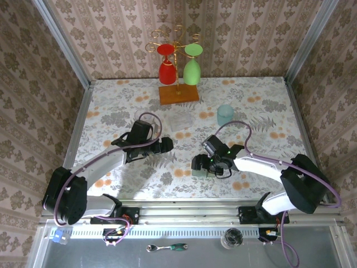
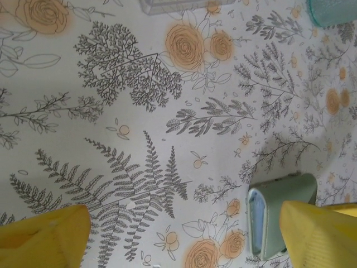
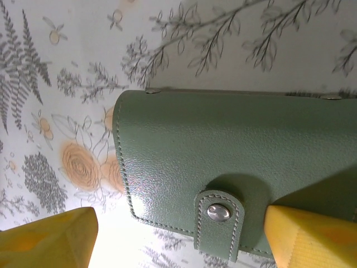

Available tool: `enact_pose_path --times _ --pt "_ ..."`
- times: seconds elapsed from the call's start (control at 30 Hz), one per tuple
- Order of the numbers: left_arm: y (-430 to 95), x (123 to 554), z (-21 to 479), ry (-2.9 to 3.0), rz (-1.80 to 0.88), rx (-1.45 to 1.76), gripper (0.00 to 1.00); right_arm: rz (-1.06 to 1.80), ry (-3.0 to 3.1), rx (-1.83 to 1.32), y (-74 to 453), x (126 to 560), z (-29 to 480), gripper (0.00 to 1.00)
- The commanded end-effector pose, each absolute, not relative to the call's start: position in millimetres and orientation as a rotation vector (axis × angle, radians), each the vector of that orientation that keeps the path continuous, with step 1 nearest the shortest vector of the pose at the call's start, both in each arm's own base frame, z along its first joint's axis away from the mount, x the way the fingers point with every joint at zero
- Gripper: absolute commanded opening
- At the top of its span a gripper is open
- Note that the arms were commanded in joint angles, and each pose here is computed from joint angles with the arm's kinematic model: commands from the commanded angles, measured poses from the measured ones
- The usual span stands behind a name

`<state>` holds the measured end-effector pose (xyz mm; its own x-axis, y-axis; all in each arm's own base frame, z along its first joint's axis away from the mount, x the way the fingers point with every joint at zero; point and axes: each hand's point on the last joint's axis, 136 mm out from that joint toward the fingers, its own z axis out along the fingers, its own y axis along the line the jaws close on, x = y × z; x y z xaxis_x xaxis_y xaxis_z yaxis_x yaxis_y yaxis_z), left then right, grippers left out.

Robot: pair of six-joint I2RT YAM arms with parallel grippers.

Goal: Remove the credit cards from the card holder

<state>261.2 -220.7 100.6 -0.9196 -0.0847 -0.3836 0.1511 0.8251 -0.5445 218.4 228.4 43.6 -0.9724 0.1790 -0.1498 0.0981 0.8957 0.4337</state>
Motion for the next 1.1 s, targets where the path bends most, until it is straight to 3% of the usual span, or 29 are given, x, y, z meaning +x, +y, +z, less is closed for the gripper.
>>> enact_pose_path --times 0.0,0.2,0.37,0.7,1.07 --pt "-215 258 103 2.605 -0.821 0.05 0.89 0.612 2.871 0.176 224 232 38 0.81" --pt "-222 260 107 2.592 -0.866 0.055 0.87 0.627 2.848 0.159 224 243 52 0.81" --pt "-240 263 107 2.593 -0.921 0.101 0.79 0.73 2.866 0.178 227 224 58 0.8" --pt "-301 280 106 2.589 -1.062 0.224 0.46 0.822 2.922 0.211 226 184 41 0.8" --pt "-350 277 92 2.64 -1.19 0.321 0.39 0.749 2.838 0.317 210 215 34 0.79"
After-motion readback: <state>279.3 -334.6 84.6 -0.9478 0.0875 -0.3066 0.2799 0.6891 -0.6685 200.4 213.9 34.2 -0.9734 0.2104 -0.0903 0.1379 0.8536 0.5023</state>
